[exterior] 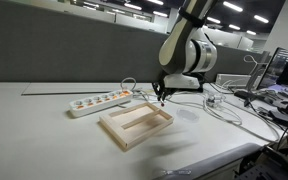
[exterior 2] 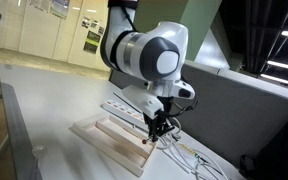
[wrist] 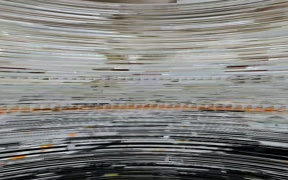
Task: Remove the marker from the wooden tray
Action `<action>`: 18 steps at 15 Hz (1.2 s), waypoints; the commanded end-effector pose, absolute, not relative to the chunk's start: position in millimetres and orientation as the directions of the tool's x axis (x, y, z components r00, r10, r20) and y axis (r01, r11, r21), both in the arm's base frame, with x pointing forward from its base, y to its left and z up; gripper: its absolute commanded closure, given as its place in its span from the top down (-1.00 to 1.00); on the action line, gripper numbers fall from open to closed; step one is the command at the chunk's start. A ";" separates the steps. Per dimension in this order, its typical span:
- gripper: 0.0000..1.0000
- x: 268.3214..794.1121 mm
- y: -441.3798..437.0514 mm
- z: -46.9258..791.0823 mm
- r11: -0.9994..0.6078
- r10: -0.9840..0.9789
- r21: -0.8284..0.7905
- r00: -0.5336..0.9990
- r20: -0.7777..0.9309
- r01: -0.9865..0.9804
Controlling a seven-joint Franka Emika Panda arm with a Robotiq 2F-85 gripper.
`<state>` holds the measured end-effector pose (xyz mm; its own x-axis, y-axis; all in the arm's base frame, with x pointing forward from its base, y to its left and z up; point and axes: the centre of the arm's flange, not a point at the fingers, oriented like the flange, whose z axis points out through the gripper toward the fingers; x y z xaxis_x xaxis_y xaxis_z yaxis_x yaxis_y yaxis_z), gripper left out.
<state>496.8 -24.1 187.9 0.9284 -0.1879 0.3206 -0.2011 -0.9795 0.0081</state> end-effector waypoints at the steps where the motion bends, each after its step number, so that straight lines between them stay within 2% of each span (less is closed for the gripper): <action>1: -0.86 494.5 -59.8 225.9 -0.955 -0.283 -0.024 0.888 0.364 -0.295; 6: -0.86 498.0 -112.0 226.0 -0.889 -0.452 -0.093 0.824 0.341 -0.449; 14: -0.86 484.3 -153.7 196.5 -0.789 -0.609 -0.078 0.762 0.219 -0.609; 15: -0.44 476.8 -146.5 199.2 -0.818 -0.570 -0.071 0.785 0.243 -0.571; 18: -0.44 476.1 -150.6 193.6 -0.811 -0.580 -0.066 0.782 0.229 -0.582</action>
<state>476.1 -150.6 193.6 0.7820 -0.5796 0.2291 -0.5816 -0.8108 -0.0658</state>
